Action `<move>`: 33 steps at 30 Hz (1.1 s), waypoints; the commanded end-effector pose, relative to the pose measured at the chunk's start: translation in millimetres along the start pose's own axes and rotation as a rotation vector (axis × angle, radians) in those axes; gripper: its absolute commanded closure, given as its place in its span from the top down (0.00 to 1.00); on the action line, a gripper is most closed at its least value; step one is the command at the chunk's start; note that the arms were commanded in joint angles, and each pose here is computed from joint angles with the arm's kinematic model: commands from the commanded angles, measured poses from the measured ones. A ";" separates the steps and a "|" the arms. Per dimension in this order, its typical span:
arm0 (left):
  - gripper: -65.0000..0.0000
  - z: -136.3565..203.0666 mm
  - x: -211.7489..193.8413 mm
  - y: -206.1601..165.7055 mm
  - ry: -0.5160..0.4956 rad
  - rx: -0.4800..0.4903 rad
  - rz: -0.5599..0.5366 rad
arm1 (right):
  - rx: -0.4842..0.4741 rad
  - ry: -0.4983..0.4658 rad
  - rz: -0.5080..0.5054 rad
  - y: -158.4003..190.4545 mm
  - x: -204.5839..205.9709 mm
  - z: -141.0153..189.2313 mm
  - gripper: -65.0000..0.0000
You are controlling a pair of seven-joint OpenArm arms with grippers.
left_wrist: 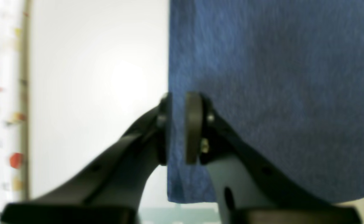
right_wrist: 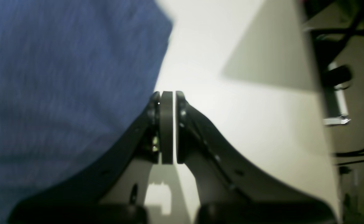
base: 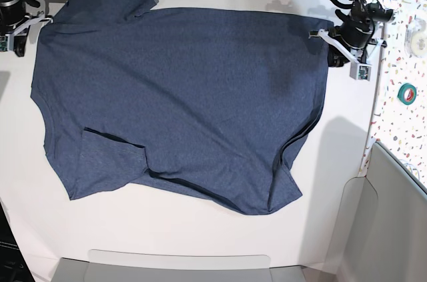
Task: Layout the t-shirt on the table in an organized manner, then fold the t-shirt properly
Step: 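Grasp the t-shirt shoulders with both grippers and drag them apart, then release with the right gripper and move it onto the t-shirt side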
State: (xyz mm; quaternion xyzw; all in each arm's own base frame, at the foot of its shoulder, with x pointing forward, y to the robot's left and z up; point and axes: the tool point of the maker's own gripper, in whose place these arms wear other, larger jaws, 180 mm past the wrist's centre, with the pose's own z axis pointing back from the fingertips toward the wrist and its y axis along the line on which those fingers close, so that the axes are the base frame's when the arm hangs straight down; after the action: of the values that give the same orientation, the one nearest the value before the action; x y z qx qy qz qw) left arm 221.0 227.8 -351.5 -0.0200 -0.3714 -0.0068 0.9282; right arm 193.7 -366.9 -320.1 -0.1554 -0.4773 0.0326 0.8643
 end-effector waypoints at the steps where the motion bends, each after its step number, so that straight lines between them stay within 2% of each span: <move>1: 0.19 3.8 11.0 -0.7 -0.039 -0.001 -0.009 | -0.003 -0.082 0.016 -2.5 26.5 0.0 0.01; 3: 0.23 4.6 13.4 -1.2 -0.045 -0.001 -0.012 | 0.000 -0.137 0.018 1.0 47.3 -1.3 0.01; 6: 0.24 3.7 15.1 -3.4 -0.049 -0.008 -0.014 | 0.006 -0.207 0.019 6.8 77.4 -3.9 0.01; 8: 0.24 1.8 22.9 -5.9 -0.071 -0.013 -0.007 | 0.003 -0.234 0.006 10.0 99.7 -12.6 0.05; 10: 0.24 1.0 26.0 -7.1 -0.081 -0.014 0.001 | 0.004 -0.237 -0.013 13.3 116.8 -25.1 0.15; 12: 0.24 0.8 25.8 -7.9 -0.081 -0.016 0.001 | -0.016 -0.182 -0.018 10.7 126.1 -44.1 0.31; 16: 0.24 0.6 25.7 -8.8 -0.080 -0.018 0.002 | -0.031 -0.123 0.082 24.8 149.1 -81.2 0.52; 18: 0.24 0.4 25.6 -9.3 -0.080 -0.019 0.002 | -0.028 -0.123 0.216 38.5 164.9 -98.1 0.57; 21: 0.24 -0.3 24.1 -12.9 -0.080 -0.027 0.017 | 0.011 -0.112 0.458 75.4 175.9 -118.2 0.57; 25: 0.24 -0.4 24.0 -13.2 -0.080 -0.027 0.018 | 0.021 -0.135 0.781 115.7 178.7 -125.8 0.57; 29: 0.24 -0.4 24.0 -13.2 -0.080 -0.027 0.018 | 0.031 -0.152 1.082 150.1 163.8 -124.0 0.57; 31: 0.24 -0.7 23.6 -13.1 -0.079 -0.027 0.019 | 0.056 -0.107 1.232 153.7 148.7 -123.6 0.57; 33: 0.24 -0.7 23.6 -13.1 -0.079 -0.027 0.019 | 0.077 -0.060 1.322 152.6 131.6 -122.6 0.57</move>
State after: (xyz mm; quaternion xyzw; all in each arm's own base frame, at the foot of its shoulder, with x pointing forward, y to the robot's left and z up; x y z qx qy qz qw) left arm 232.6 214.1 -345.4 -0.0375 -0.3876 0.0015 0.9210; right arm 373.5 -214.0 -335.0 -0.3620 -0.3001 0.5856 0.6603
